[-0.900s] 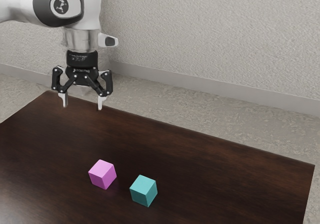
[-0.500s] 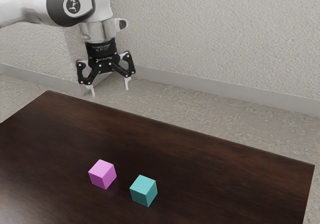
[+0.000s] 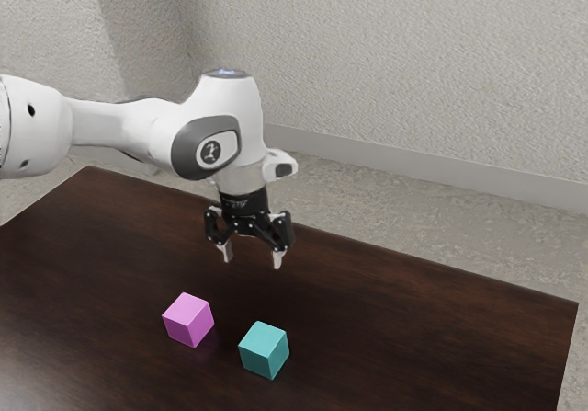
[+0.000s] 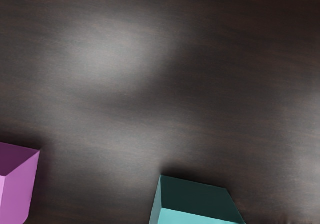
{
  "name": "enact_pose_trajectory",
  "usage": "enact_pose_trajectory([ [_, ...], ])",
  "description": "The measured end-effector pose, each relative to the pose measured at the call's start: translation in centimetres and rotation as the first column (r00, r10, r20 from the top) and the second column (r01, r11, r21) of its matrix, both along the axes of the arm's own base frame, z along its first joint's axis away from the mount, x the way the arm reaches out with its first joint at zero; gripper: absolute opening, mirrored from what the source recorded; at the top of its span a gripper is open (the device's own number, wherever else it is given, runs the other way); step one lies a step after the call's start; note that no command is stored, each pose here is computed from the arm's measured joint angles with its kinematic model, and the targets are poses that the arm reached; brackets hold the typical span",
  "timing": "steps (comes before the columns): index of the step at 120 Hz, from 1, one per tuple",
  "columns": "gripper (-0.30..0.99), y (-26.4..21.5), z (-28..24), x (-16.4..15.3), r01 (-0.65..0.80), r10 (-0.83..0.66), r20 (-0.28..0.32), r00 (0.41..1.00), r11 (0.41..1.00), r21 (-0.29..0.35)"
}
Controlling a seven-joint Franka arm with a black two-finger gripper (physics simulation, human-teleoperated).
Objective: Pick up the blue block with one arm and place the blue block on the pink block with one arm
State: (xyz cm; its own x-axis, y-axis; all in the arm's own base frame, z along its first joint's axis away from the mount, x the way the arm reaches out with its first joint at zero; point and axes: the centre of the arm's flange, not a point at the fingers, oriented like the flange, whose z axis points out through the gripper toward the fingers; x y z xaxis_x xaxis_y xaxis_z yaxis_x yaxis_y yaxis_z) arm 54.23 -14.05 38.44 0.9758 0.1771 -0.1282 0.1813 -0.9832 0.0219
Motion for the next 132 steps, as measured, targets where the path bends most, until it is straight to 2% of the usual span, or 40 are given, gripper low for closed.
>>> enact_pose_trajectory([
  [13,0.69,0.9,-4.1,-1.6,0.057,-0.057,-0.002,0.998,0.998,-0.017],
  [43,0.69,0.2,-9.1,-0.3,0.148,-0.143,0.066,0.988,0.985,-0.086],
  [64,0.69,0.5,-9.9,0.3,0.195,-0.184,0.109,0.977,0.976,-0.099],
  [73,0.69,0.5,-8.9,-0.9,0.215,-0.202,0.131,0.971,0.972,-0.095],
  [99,0.69,0.8,-8.3,-3.6,0.216,-0.200,0.139,0.970,0.970,-0.111],
  [132,0.69,0.8,-10.2,-4.5,0.211,-0.197,0.113,0.974,0.969,-0.126],
])
